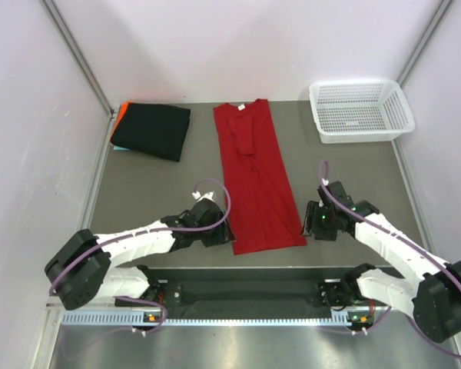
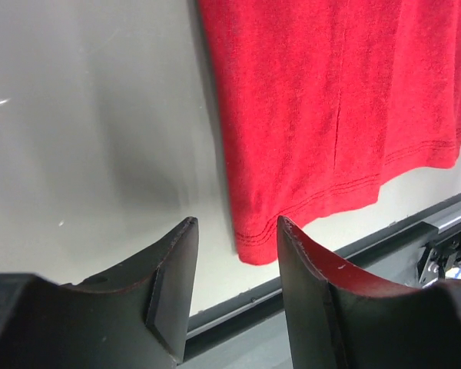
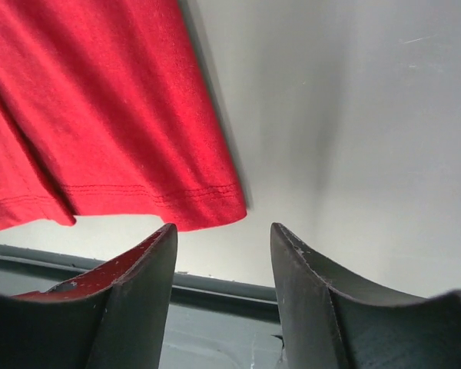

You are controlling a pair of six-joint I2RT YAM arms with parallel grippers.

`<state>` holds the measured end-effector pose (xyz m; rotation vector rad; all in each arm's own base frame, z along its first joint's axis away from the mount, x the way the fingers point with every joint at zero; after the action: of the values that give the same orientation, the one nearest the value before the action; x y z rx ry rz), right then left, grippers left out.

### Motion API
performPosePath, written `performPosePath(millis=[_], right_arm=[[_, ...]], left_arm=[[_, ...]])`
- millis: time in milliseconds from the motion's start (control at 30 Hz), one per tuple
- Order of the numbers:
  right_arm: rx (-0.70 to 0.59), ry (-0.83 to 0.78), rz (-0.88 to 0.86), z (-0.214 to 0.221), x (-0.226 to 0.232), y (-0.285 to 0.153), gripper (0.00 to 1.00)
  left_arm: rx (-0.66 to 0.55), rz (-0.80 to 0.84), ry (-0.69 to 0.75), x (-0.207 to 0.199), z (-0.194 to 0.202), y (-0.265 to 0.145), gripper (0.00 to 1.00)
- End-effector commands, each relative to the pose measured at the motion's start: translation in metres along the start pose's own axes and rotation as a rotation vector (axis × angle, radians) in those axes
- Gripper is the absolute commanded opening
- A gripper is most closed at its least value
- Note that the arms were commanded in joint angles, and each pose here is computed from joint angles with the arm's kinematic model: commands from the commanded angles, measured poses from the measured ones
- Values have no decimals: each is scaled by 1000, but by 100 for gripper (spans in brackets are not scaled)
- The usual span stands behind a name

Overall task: Fold and stack the t-shirts
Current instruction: Fold the tshirt

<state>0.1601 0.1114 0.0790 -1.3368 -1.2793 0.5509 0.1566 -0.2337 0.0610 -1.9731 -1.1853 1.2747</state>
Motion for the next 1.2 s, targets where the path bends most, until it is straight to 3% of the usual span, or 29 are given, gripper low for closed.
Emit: performPosePath(millis=[0, 200, 333, 367, 433, 633, 1000, 1033, 1067, 1167], right_arm=[[-2, -42, -30, -2, 10, -1, 53], [-19, -31, -49, -6, 15, 0, 54], [3, -35, -42, -3, 16, 2, 56], [4, -44, -43, -3, 16, 2, 56], [11, -53, -43, -2, 17, 2, 57], [23, -96, -116, 14, 39, -7, 63], [46, -110, -147, 57, 61, -6, 66], [23, -111, -126, 53, 60, -6, 66], [17, -112, -113, 52, 59, -5, 66], [-4, -125, -86, 47, 59, -5, 65]], left_arm=[[-19, 47, 0, -12, -6, 6, 51], [68, -41, 2, 2, 7, 24, 43], [97, -71, 17, 4, 13, 24, 26], [102, -80, 19, 6, 15, 23, 12], [118, -113, 21, 12, 19, 20, 0], [89, -219, 61, 25, 11, -2, 0], [185, -281, 103, 47, 34, -15, 0], [192, -269, 105, 43, 34, -15, 3], [192, -267, 108, 42, 32, -14, 17], [167, -274, 124, 39, 24, -19, 34]])
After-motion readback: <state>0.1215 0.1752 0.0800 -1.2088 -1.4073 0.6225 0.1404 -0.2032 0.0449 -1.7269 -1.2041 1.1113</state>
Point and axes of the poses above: each gripper's point midway between its finger pads, its own y axis out along the fingers, its own x axis along the line the jaws close on, z = x × y, the point moved 3 cm from there along -y, back along the fingers, and after that the axes turned 12 degrees about y, right-handed, at the moved point
